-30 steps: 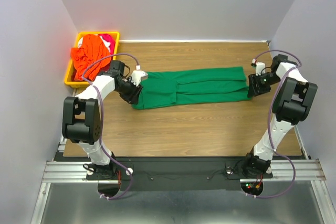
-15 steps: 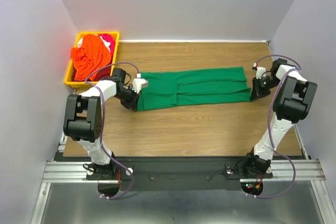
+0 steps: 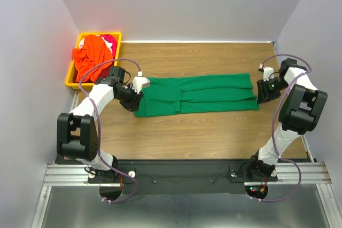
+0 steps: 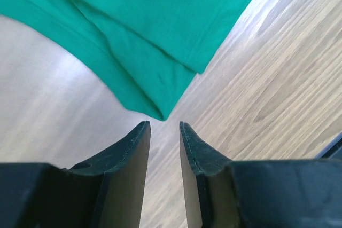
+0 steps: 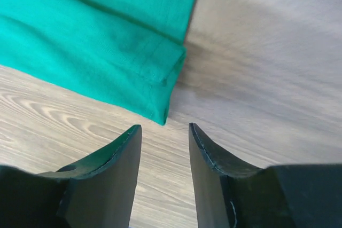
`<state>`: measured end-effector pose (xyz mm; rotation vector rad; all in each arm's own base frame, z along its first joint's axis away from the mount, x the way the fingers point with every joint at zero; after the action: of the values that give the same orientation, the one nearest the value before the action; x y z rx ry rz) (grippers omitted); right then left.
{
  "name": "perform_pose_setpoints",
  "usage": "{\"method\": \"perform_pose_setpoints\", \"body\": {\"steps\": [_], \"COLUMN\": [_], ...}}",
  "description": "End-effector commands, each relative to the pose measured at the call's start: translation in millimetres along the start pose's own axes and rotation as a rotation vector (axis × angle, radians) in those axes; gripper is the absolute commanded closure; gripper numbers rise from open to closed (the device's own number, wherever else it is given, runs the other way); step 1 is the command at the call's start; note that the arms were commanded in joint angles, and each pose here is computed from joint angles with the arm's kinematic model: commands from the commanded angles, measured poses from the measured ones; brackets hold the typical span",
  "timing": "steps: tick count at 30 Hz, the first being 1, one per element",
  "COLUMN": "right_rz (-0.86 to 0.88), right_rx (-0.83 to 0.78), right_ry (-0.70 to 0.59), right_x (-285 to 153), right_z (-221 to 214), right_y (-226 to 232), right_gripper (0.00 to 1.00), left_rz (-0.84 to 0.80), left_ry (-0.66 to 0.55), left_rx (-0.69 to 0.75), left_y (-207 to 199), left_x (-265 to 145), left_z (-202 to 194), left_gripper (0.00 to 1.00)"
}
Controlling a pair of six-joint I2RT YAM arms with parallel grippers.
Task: Fold and stack the t-shirts
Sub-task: Fold the tshirt
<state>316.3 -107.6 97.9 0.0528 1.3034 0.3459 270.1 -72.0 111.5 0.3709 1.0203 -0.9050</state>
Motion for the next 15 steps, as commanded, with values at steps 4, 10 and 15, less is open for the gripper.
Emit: {"method": "perform_pose_setpoints", "body": {"steps": [4,10,15], "right_rz": [0.001,0.017,0.000], "right_rx": [-0.053,-0.103,-0.137], "right_ry": [-0.179,-0.168,-0.148], "right_x": [-41,-26,-18], "right_z": [42,58,63], "right_y": [8,10,13], "right_gripper": [0.58,0.59,0.59], "left_rz": [-0.018,-0.048,-0.071], "left_ry": [-0.074,-0.079,-0.015], "left_rx": [0.088,0.154,0.126], "left_y": [-15,-32,-42], "left_x": [-21,-2,22], "left_z": [41,66,61], "left_gripper": [0.59,0.55,0.55]}}
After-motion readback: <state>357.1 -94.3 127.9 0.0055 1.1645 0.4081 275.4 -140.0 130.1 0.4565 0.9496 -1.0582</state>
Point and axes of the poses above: each gripper's point midway between its finger pads, its own x axis out along the fingers, its own y axis along the line the jaws close on, z = x × y, the point moved 5 cm from there along -x, back along the fingers, and after that the axes turned 4 degrees about x, right-handed, at the moved point
